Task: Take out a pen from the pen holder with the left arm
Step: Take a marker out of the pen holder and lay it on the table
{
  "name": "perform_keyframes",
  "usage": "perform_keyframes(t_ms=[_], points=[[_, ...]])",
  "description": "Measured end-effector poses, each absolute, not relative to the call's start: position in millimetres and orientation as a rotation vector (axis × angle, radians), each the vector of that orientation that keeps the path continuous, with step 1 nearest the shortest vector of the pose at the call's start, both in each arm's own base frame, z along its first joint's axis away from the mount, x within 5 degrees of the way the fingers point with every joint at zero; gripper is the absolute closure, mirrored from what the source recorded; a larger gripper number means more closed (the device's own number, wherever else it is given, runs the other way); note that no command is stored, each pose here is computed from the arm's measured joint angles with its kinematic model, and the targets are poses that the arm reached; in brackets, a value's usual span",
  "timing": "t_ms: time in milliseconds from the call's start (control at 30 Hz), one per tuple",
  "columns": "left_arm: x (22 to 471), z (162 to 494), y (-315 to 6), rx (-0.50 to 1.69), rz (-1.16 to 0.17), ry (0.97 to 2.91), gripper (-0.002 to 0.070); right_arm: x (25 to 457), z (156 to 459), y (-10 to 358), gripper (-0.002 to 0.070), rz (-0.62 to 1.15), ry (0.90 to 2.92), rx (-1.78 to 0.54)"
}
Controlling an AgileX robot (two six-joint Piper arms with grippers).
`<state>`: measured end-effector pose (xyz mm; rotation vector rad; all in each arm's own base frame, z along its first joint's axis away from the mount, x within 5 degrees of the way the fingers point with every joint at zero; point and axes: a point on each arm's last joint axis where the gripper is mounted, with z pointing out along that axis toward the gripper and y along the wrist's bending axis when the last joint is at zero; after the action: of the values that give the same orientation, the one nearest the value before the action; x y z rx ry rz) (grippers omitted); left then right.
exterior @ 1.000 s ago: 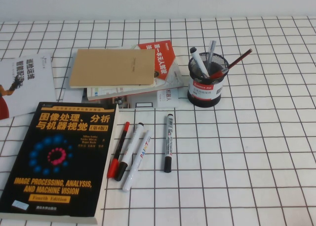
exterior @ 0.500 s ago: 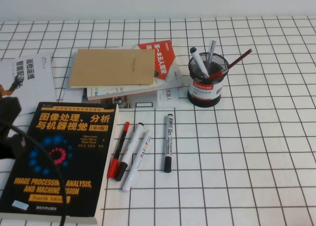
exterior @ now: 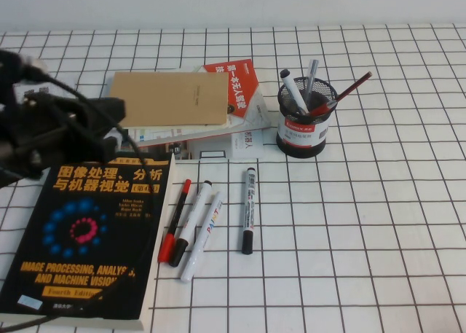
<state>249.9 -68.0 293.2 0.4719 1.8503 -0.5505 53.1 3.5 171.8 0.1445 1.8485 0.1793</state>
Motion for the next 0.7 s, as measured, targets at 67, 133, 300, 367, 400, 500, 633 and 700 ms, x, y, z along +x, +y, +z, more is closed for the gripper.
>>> perform_keyframes(t_ms=[67, 133, 300, 367, 400, 500, 633, 700], points=[[266, 288, -85, 0.560, -0.572, 1.850, 0.0675, 53, 172, 4, 0.0692, 0.179, 1.848, 0.144], [279, 285, -103, 0.650, -0.588, 1.836, 0.0675, 53, 172, 4, 0.0693, 0.179, 1.848, 0.144], [313, 277, -144, 0.771, -0.635, 1.816, 0.0668, 53, 172, 4, 0.0693, 0.179, 1.848, 0.144], [328, 272, -154, 0.786, -0.646, 1.816, 0.0640, 53, 172, 4, 0.0692, 0.179, 1.848, 0.144], [335, 268, -158, 0.791, -0.652, 1.821, 0.0622, 53, 172, 4, 0.0693, 0.179, 1.848, 0.144], [352, 264, -169, 0.806, -0.688, 1.806, 0.0520, 53, 172, 4, 0.0692, 0.179, 1.848, 0.144], [369, 256, -184, 0.748, -0.787, 1.844, 0.0334, 53, 172, 4, 0.0693, 0.179, 1.848, 0.144], [376, 250, -191, 0.721, -0.831, 1.869, 0.0277, 53, 172, 4, 0.0693, 0.179, 1.848, 0.144]])
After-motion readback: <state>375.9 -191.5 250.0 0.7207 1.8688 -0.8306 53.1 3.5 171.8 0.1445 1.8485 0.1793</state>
